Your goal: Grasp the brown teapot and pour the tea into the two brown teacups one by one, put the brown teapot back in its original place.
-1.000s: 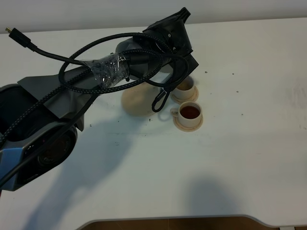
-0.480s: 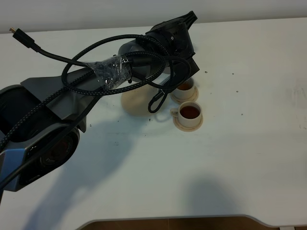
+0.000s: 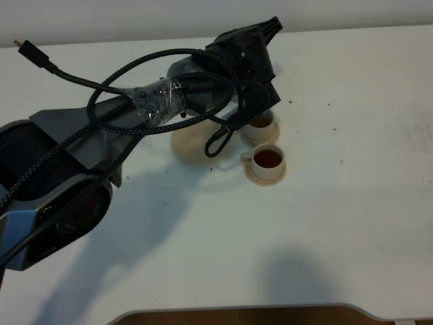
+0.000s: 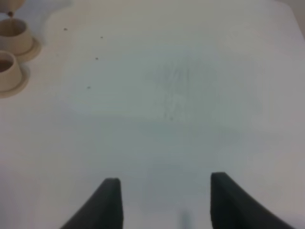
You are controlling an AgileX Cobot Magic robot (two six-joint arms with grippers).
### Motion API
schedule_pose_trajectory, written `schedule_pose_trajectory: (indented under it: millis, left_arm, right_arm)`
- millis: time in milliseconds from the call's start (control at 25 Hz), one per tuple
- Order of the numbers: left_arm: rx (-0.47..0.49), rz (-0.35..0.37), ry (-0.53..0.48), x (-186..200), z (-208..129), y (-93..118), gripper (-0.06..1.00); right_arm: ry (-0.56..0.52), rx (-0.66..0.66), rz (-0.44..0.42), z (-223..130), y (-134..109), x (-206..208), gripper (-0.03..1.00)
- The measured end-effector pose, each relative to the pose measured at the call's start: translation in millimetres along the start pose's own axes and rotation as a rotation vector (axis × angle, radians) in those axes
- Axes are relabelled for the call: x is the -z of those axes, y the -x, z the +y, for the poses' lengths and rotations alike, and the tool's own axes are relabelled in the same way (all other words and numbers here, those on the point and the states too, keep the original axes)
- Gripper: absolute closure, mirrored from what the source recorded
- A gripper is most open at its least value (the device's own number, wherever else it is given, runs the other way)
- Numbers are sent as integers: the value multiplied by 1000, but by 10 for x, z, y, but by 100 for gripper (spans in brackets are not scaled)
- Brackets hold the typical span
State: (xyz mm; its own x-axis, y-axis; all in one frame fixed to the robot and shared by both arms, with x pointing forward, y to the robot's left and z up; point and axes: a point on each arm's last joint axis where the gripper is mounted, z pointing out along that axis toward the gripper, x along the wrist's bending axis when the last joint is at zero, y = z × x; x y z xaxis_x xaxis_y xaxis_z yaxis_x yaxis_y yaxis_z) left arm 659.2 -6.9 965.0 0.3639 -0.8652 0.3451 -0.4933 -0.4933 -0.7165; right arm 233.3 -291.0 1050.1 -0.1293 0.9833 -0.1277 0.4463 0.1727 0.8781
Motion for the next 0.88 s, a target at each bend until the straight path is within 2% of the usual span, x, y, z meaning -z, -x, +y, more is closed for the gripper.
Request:
schedule_pose_trajectory:
  millis: [880]
  left_arm:
    - [-197, 54, -11, 2, -5, -50, 83]
  right_arm:
    - [0, 0, 0, 0, 0, 0, 53]
